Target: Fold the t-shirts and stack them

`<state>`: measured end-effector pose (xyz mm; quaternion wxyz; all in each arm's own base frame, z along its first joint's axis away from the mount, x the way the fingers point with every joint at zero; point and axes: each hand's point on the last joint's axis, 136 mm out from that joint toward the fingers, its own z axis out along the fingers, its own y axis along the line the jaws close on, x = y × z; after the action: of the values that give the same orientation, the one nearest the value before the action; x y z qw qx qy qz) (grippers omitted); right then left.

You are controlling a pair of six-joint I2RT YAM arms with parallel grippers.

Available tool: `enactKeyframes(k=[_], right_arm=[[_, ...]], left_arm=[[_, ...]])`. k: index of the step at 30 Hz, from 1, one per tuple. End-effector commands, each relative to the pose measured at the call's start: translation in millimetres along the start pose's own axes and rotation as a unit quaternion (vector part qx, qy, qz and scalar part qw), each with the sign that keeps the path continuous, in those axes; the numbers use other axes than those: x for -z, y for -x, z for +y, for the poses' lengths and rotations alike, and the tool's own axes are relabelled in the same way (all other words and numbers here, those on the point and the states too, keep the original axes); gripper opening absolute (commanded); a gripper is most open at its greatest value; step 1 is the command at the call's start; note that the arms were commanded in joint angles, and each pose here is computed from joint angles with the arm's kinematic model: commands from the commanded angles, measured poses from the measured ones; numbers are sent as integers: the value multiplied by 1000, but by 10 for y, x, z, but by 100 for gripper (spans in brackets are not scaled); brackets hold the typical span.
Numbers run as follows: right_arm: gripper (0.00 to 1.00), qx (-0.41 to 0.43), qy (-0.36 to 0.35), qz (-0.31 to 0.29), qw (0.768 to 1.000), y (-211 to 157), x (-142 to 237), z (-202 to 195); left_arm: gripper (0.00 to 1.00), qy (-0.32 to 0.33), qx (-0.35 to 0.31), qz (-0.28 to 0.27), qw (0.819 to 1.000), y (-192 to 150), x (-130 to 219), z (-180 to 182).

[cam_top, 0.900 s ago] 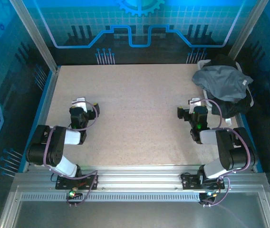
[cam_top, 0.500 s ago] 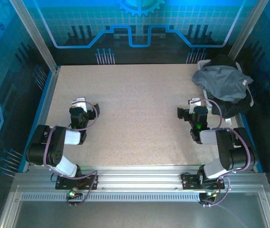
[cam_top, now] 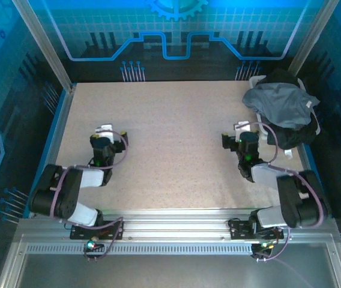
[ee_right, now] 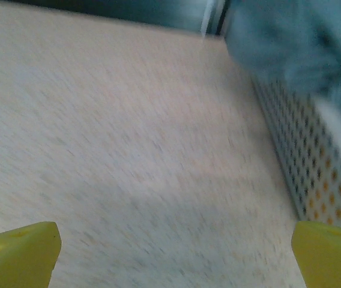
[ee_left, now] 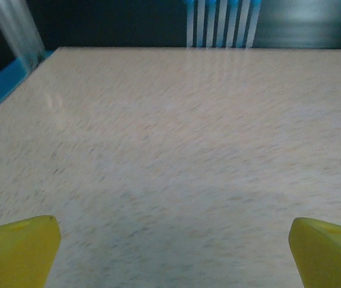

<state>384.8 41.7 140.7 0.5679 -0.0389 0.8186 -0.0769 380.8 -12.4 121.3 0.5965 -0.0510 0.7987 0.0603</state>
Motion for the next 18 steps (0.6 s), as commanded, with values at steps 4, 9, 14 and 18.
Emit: enactKeyframes(k=[4,9,14,18], right_arm=[[100,-299,-37,51,952,1272,503,-431],[100,-308,-70,79,946,1608,125,-544],[94,-339,-169,143,914,1455,-335,-825],[86,-383,-202,190,881,1159,-657,-951]], left_arm=[[99,78,167,30,982,1157,347,11],[99,-45,349,124,928,1595,140,-304],[97,-176,364,190,894,1871,176,-1051],[84,-253,380,223,861,1923,376,-1432]])
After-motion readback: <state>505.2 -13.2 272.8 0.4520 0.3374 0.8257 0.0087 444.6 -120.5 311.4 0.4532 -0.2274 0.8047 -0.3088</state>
